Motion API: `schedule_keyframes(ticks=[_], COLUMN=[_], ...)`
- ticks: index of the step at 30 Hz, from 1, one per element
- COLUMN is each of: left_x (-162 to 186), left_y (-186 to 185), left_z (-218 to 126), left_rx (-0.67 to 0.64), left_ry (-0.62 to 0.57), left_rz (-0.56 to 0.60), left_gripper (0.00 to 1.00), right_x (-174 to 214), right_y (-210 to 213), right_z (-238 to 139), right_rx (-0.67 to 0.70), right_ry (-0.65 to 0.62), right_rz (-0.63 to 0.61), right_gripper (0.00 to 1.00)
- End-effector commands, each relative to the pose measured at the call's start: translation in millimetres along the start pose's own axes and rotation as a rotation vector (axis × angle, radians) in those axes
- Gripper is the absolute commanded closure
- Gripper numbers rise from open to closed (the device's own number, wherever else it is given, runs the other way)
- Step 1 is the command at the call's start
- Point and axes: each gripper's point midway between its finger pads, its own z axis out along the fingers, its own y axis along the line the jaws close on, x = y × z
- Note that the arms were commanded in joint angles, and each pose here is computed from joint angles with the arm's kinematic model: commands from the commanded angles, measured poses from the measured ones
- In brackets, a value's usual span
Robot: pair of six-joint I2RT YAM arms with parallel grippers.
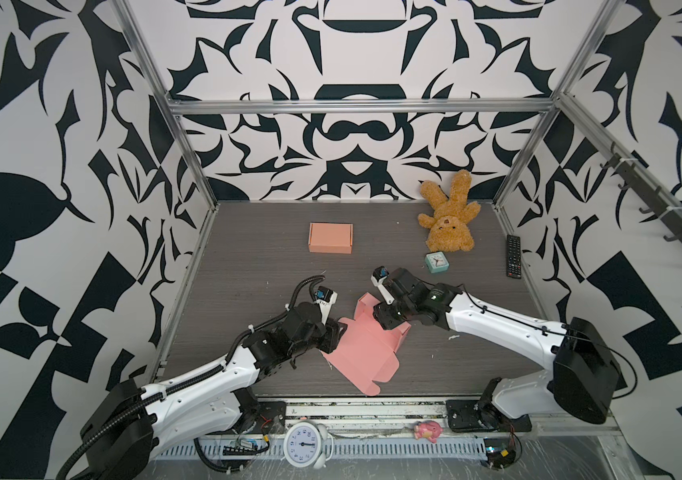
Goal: Fold the paper box
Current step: 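Hold the upright pink walls with both grippers, pinching the folded edges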
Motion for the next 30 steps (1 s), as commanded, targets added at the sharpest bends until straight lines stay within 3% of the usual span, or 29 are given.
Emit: schedule_keyframes(ticks=[1,9,19,24,30], left_x=[-9.4,-25.8,-35.8,-33.0,-22.5], left_y=[-4.0,-16.3,-29.2,-20.9,11.5], left_z=[-4.7,-4.5,-5.0,-3.7,-2.6], left_rx=[-0.003,0.031,0.122,0.124,0.138], left_ry=[-0.005,-0.022,-0.003,0.028,0.086], left_rz=[-0.006,-0.034,-0.116,-0.173,-0.351], left_gripper=[0.49,0.42,0.01,0.01,0.01], right_x=[-4.3,-4.4,-0.6,-0.2,5.4], right_y=[1.7,-9.1,-20.1,-30.5,-43.9], right_z=[-3.0,0.2,8.0,9.3,13.2], right_rx=[-0.034,-0.077,-0.174,-0.197,-0.187], right_ry=[-0.021,-0.024,-0.028,-0.047,-0.05], right_rz=[0.005,0.064,0.165,0.224,0.267], right_gripper=[0.42,0.46,0.49,0.5,0.5])
